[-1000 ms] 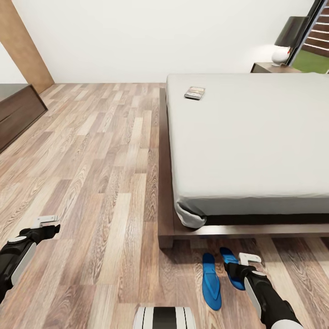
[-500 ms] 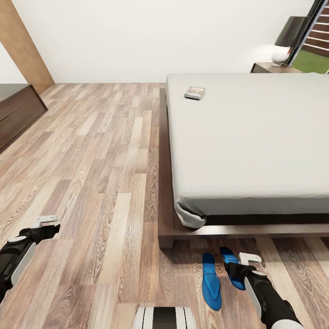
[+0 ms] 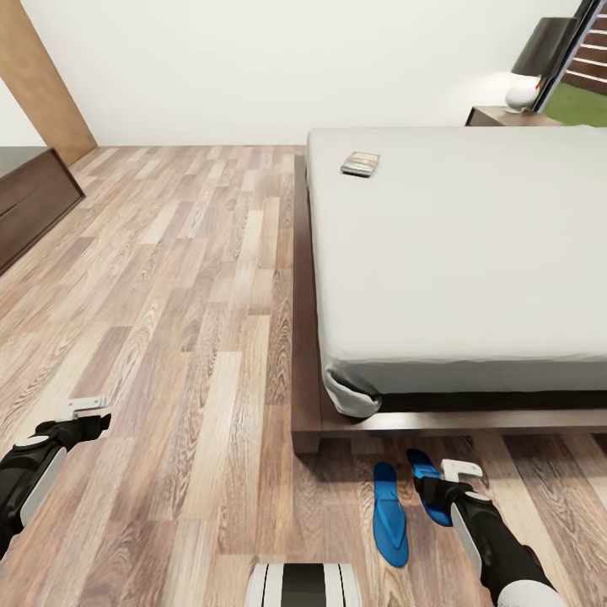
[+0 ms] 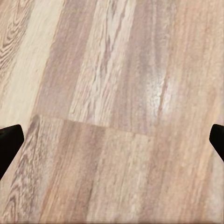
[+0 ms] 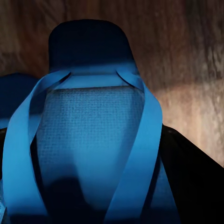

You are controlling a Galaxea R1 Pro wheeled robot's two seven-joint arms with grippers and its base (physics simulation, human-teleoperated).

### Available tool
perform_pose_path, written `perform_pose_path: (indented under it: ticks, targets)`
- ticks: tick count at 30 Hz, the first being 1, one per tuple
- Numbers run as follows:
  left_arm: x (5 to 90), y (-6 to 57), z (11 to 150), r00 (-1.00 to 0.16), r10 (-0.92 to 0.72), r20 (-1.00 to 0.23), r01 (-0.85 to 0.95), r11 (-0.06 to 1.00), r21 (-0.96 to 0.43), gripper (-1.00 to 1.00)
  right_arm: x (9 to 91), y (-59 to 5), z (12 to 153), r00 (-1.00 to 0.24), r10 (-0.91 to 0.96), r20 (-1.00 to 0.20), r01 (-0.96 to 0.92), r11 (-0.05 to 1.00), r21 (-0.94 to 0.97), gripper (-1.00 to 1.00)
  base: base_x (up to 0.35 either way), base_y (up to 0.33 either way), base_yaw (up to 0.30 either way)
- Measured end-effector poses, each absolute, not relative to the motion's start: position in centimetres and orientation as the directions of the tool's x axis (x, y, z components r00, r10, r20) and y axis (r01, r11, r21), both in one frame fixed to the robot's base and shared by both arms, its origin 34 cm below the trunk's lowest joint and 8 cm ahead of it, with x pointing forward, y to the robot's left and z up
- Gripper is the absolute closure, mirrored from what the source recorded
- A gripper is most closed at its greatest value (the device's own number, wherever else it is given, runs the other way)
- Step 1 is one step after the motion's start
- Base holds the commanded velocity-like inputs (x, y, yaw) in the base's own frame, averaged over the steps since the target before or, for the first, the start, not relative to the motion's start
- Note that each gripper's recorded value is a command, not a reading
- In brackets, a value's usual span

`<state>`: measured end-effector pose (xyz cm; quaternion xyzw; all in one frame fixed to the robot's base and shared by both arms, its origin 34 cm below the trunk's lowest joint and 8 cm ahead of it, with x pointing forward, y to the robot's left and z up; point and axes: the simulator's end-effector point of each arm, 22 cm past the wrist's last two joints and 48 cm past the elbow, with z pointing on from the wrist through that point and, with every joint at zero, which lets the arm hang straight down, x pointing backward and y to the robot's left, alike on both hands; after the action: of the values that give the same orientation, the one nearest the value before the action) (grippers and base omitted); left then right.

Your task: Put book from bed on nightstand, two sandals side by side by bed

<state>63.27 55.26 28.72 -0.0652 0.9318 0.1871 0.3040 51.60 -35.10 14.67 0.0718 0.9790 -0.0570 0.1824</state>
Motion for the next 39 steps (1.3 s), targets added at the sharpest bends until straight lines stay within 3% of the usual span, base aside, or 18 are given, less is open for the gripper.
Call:
perform_pose_path:
  ticks: [39]
  targets:
    - [61.8, 55.2, 25.0, -0.844, -0.008, -0.537, -0.214, 0.922, 0.324, -1.0, 50.3, -36.0, 11.8, -0.947, 0.103, -0.304, 0.142, 0.984, -0.109, 1.0, 0.0, 0.0, 0.0]
